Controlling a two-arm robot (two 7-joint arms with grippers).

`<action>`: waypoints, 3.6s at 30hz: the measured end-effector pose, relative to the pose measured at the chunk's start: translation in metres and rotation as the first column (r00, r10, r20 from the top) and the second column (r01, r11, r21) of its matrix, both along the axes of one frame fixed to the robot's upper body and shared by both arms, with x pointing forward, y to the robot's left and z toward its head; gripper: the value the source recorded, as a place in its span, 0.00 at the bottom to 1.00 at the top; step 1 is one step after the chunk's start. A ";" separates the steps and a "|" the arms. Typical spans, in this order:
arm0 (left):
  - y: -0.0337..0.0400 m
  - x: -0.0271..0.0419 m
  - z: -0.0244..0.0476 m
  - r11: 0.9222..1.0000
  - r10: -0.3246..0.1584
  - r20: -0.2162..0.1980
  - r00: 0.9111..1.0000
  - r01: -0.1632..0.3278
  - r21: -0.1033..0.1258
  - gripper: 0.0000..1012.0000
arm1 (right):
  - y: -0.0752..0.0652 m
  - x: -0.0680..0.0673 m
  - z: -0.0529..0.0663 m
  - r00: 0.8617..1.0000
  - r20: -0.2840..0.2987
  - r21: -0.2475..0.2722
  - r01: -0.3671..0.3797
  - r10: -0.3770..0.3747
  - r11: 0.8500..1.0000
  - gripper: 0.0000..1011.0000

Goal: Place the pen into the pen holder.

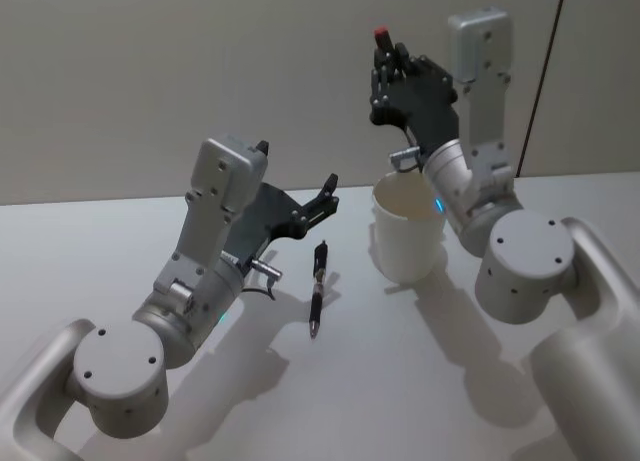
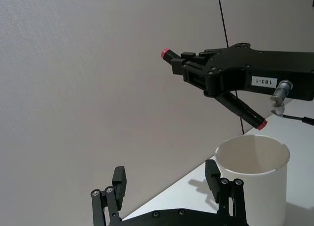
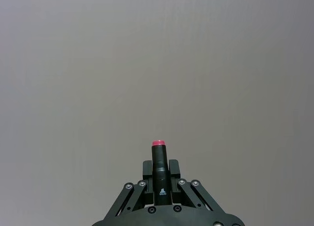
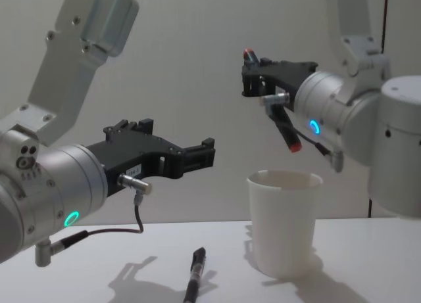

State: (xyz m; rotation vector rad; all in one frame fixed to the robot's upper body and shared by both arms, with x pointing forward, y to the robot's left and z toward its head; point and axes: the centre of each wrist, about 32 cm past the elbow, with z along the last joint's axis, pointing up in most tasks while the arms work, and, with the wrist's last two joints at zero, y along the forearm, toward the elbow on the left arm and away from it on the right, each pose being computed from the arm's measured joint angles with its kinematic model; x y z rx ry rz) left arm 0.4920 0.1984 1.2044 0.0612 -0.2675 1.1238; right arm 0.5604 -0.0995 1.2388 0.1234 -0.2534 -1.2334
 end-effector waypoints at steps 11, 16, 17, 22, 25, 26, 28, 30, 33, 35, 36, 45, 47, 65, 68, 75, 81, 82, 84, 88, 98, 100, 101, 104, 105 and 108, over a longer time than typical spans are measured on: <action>0.0000 0.0000 0.0000 1.000 0.000 0.000 1.000 0.000 0.000 0.99 | 0.003 -0.002 -0.013 1.000 -0.015 -0.031 -0.003 0.003 1.000 0.18; 0.0000 0.0000 0.0000 1.000 0.000 0.000 1.000 0.000 0.000 0.99 | 0.003 -0.003 -0.020 1.000 -0.022 -0.049 -0.003 0.002 0.999 0.18; 0.0000 0.0000 0.0000 1.000 0.000 0.000 1.000 0.000 0.000 0.99 | 0.003 -0.003 -0.021 1.000 -0.023 -0.051 -0.003 0.002 0.999 0.18; 0.0000 0.0000 0.0000 1.000 0.000 0.000 1.000 0.000 0.000 0.99 | 0.003 -0.003 -0.028 1.000 -0.031 -0.066 0.000 -0.002 0.998 0.18; 0.0000 0.0000 0.0000 1.000 0.000 0.000 1.000 0.000 0.000 0.99 | 0.003 -0.003 -0.032 0.999 -0.035 -0.074 0.003 -0.005 0.997 0.18; 0.0000 0.0000 0.0000 1.000 0.000 0.000 1.000 0.000 0.000 0.99 | 0.003 -0.003 -0.032 0.999 -0.035 -0.074 0.003 -0.005 0.997 0.18; 0.0000 0.0000 0.0000 1.000 0.000 0.000 1.000 0.000 0.000 0.99 | 0.003 -0.003 -0.036 0.999 -0.039 -0.081 0.004 -0.007 0.997 0.18; 0.0000 0.0000 0.0000 1.000 0.000 0.000 1.000 0.000 0.000 0.99 | 0.003 -0.003 -0.038 0.999 -0.041 -0.084 0.005 -0.008 0.996 0.18; 0.0000 0.0000 0.0000 1.000 0.000 0.000 1.000 0.000 0.000 0.99 | 0.004 -0.003 -0.041 0.999 -0.044 -0.089 0.005 -0.009 0.996 0.18; 0.0000 0.0000 0.0000 1.000 0.000 0.000 1.000 0.000 0.000 0.99 | 0.004 -0.004 -0.044 0.999 -0.047 -0.093 0.005 -0.010 0.996 0.18; 0.0000 0.0000 0.0000 1.000 0.000 0.000 1.000 0.000 0.000 0.99 | 0.004 -0.004 -0.045 0.999 -0.048 -0.094 0.005 -0.009 0.996 0.18; 0.0000 0.0000 0.0000 1.000 0.000 0.000 1.000 0.000 0.000 0.99 | 0.005 -0.011 -0.053 0.998 -0.057 -0.100 -0.001 -0.005 0.995 0.18; 0.0000 0.0000 0.0000 1.000 0.000 0.000 1.000 0.000 0.000 0.99 | 0.005 -0.013 -0.055 0.998 -0.057 -0.100 -0.002 -0.004 0.995 0.18; 0.0000 0.0000 0.0000 1.000 0.000 0.000 1.000 0.000 0.000 0.99 | -0.006 -0.032 -0.068 0.997 -0.071 -0.103 0.022 -0.029 0.994 0.18; 0.0000 0.0000 0.0000 1.000 0.000 0.000 1.000 0.000 0.000 0.99 | -0.009 -0.034 -0.071 0.996 -0.074 -0.106 0.033 -0.041 0.994 0.18; 0.0000 0.0000 0.0000 1.000 0.000 0.000 1.000 0.000 0.000 0.99 | -0.012 -0.036 -0.073 0.996 -0.074 -0.107 0.044 -0.052 0.993 0.18; 0.0000 0.0000 0.0000 1.000 0.000 0.000 1.000 0.000 0.000 0.99 | -0.014 -0.038 -0.074 0.996 -0.073 -0.107 0.050 -0.058 0.993 0.32; 0.0000 0.0000 0.0000 1.000 0.000 0.000 1.000 0.000 0.000 0.99 | -0.014 -0.038 -0.074 0.996 -0.073 -0.108 0.050 -0.058 0.993 0.34; 0.0000 0.0000 0.0000 1.000 0.000 0.000 1.000 0.000 0.000 0.99 | -0.014 -0.038 -0.075 0.995 -0.074 -0.108 0.052 -0.060 0.993 0.40; 0.0000 0.0000 0.0000 1.000 0.000 0.000 1.000 0.000 0.000 0.99 | -0.015 -0.039 -0.076 0.995 -0.074 -0.109 0.055 -0.063 0.993 0.54; 0.0000 0.0000 0.0000 1.000 0.000 0.000 1.000 0.000 0.000 0.99 | -0.017 -0.040 -0.076 0.995 -0.074 -0.110 0.057 -0.065 0.992 0.82; 0.0000 0.0000 0.0000 1.000 0.000 0.000 1.000 0.000 0.000 0.99 | -0.019 -0.041 -0.075 0.995 -0.073 -0.109 0.058 -0.066 0.992 0.90; 0.0000 0.0000 0.0000 1.000 0.000 0.000 1.000 0.000 0.000 0.99 | -0.022 -0.042 -0.073 0.995 -0.074 -0.107 0.057 -0.065 0.993 0.92; 0.0000 0.0000 0.0000 1.000 0.000 0.000 1.000 0.000 0.000 0.99 | -0.029 -0.044 -0.069 0.996 -0.069 -0.098 0.053 -0.060 0.994 0.99; 0.0000 0.0000 0.0000 1.000 0.000 0.000 1.000 0.000 0.000 0.99 | -0.035 -0.046 -0.066 0.997 -0.063 -0.091 0.049 -0.055 0.995 0.99; 0.0000 0.0000 0.0000 1.000 0.000 0.000 1.000 0.000 0.000 0.99 | -0.045 -0.049 -0.060 0.997 -0.064 -0.074 0.032 -0.037 0.997 0.99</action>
